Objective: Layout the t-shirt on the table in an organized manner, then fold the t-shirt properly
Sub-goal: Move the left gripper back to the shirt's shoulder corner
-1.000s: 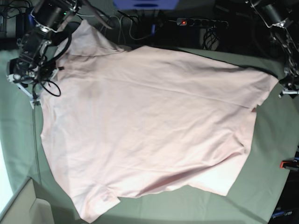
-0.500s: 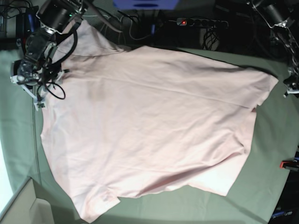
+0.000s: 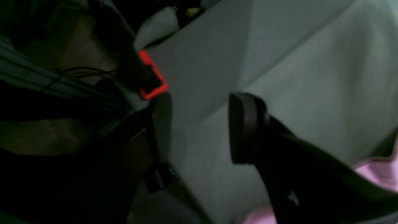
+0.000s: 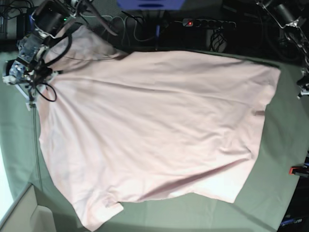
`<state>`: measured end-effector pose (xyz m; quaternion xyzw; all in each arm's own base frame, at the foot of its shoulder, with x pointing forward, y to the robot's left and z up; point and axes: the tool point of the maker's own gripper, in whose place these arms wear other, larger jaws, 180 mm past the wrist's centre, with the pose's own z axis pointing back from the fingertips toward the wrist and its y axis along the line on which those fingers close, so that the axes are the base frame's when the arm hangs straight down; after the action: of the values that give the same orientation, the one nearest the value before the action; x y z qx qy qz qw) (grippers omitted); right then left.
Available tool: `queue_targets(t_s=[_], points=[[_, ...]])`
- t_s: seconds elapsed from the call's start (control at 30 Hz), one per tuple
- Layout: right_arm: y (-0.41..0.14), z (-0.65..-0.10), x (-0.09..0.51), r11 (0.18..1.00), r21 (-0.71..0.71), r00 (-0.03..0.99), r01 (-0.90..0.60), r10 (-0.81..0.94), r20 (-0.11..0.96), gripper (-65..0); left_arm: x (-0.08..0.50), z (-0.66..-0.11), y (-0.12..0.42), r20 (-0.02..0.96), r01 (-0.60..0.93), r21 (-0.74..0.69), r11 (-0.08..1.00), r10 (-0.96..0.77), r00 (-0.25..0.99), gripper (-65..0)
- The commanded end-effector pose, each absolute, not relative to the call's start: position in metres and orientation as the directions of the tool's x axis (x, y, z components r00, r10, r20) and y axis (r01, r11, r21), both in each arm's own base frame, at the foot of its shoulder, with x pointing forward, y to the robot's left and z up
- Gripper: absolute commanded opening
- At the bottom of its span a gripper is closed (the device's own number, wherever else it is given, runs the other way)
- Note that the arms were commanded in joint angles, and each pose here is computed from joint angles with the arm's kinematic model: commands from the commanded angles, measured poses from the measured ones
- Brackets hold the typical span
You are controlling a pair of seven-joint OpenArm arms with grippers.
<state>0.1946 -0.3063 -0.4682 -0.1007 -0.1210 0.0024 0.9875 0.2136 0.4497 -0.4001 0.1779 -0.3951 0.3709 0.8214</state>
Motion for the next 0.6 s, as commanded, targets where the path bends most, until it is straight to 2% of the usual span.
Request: queue_targets(t_s=[0.0,0.17,0.27,0.43,0.57], points=[[-0.323,-0.456,0.200,0.968,-0.248,0.966,0.034,0.032,0.255,-64.5,0.220,-0.382,0.459,0.817,-0.745,0.007,0.667,0.426,0.389,-36.1],[-0.331,-0.448,0.211,0.963,-0.265,0.960,0.040,0.036,0.277,-65.0,0.221,-0.386,0.453,0.810,-0.742,0.002,0.670,0.434,0.394,-36.1],[-0.332,-0.448,0.213,0.963,-0.267,0.961,0.034,0.043,0.275,-64.0,0.213,-0.401,0.443,0.766,-0.743,-0.002,0.669,0.478,0.429,-36.1],[-0.334,-0.446,0.213,0.962,-0.272,0.960,0.033,0.045,0.275,-52.9,0.208,-0.411,0.436,0.721,-0.746,-0.011,0.666,0.523,0.455,-36.0],[-0.337,-0.446,0.210,0.960,-0.277,0.962,0.040,0.037,0.270,-39.0,0.208,-0.409,0.434,0.719,-0.743,-0.010,0.669,0.522,0.460,-36.0]])
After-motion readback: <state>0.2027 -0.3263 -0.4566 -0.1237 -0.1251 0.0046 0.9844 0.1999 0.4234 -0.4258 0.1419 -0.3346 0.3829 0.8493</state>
